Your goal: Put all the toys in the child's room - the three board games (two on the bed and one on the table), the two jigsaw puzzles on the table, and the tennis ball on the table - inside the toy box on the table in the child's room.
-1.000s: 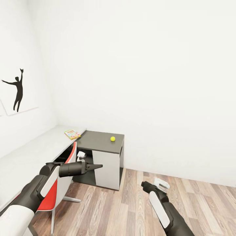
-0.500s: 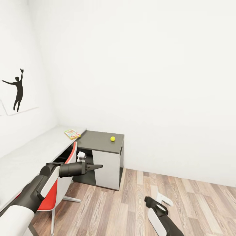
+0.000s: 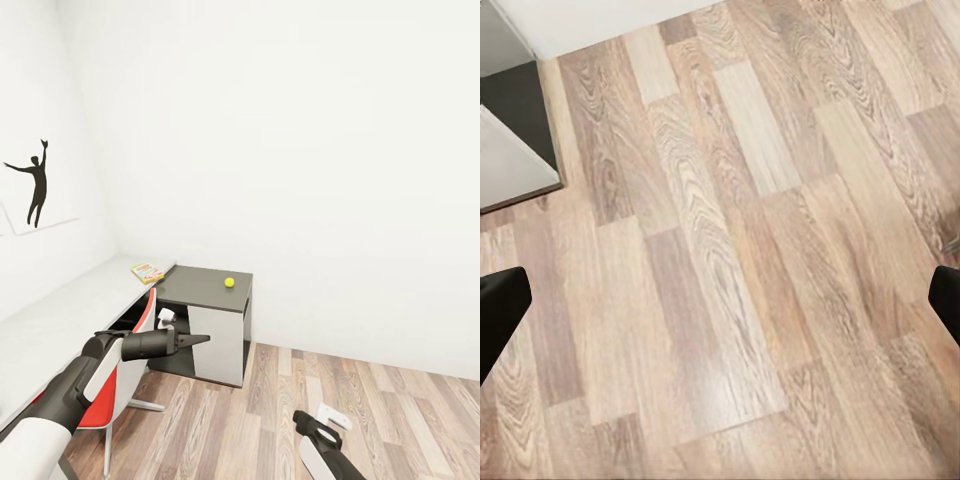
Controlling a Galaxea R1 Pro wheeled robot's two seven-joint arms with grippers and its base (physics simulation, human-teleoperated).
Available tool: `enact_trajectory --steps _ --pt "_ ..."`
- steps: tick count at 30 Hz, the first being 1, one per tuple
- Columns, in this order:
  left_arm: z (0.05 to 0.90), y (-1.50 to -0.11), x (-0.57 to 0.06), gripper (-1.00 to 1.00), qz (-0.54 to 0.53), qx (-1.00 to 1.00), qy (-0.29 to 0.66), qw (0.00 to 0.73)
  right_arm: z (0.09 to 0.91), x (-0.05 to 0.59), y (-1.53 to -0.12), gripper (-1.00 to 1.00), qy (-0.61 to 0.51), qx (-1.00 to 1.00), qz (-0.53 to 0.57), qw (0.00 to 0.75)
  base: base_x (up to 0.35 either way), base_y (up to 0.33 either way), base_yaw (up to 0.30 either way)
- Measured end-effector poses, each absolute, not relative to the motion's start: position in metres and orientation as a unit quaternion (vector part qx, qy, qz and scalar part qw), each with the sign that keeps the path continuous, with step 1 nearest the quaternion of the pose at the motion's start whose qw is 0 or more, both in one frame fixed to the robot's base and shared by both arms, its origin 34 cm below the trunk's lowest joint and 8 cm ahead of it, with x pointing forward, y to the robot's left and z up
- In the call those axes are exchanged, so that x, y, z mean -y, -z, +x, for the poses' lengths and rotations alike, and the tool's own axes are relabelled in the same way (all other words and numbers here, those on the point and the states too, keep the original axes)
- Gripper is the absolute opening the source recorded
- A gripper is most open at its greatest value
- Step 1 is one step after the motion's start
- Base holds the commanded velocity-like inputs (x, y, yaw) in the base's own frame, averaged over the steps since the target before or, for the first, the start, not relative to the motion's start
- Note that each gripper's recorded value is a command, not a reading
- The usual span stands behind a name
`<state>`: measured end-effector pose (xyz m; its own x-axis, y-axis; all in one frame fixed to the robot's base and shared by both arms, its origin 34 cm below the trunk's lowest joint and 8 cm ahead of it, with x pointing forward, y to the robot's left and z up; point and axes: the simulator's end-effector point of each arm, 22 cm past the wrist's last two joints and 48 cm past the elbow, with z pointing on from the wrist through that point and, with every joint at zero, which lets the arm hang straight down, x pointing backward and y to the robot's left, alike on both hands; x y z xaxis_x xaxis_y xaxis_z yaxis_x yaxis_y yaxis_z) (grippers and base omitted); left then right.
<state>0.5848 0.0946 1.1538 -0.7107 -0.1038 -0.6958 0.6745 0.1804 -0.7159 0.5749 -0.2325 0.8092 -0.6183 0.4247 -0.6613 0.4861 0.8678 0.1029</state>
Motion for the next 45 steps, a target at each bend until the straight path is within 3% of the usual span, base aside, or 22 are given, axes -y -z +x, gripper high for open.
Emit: enact_trajectory --steps 15,25,45 --pt "0.562 -1.120 -0.080 1.00 0.202 -0.714 0.610 0.277 0.528 0.243 -0.774 1.00 0.088 -0.920 0.219 0.313 0.000 0.000 0.000" --pt "0.542 -1.077 -0.070 1.00 0.197 -0.737 0.605 0.231 0.477 0.208 -0.738 1.00 0.065 -0.941 0.204 0.262 0.088 0.000 0.000" --pt "0.542 -1.070 -0.072 1.00 0.190 -0.741 0.604 0.226 0.482 0.194 -0.738 1.00 0.034 -0.943 0.193 0.268 0.061 0.014 0.000"
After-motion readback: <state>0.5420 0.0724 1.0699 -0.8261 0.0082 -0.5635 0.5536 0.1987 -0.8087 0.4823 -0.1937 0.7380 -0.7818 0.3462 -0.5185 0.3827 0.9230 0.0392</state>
